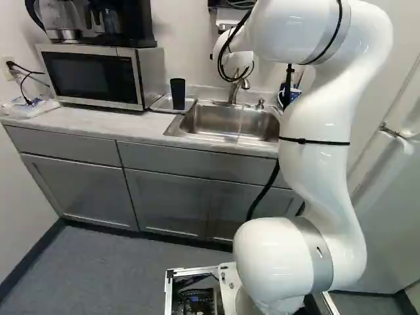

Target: Rinse the cup and place it in the tray

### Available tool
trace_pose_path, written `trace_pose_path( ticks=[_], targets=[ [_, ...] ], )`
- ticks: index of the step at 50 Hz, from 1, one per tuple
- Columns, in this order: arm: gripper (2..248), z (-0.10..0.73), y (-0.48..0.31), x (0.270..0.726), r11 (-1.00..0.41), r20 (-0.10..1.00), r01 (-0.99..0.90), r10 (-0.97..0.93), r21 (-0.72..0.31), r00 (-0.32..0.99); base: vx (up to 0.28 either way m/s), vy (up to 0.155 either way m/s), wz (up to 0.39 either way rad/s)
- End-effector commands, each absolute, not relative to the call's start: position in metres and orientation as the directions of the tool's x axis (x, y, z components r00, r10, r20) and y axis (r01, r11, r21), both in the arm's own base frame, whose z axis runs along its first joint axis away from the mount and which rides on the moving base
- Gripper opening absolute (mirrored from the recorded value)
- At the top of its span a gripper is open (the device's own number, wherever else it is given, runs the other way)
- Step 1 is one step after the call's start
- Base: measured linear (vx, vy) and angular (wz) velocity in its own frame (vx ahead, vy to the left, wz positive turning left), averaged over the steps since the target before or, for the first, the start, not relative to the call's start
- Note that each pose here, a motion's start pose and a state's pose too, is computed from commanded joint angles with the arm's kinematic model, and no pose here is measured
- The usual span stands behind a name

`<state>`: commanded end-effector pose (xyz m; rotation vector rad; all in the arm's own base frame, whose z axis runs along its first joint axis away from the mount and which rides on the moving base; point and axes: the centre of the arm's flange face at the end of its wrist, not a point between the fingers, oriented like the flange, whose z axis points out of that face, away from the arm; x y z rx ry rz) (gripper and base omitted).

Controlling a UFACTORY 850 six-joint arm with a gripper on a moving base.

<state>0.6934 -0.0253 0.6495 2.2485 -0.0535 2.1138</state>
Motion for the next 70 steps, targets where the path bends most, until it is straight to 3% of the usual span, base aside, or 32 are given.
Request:
trace_pose_path(
  ticks=[70],
  targets=[
    [247, 0.6426, -0.0247, 0.6837, -0.998, 0.988, -0.056, 0.007, 0.016, 0.156, 0.0, 0.0, 0.0]
  ],
)
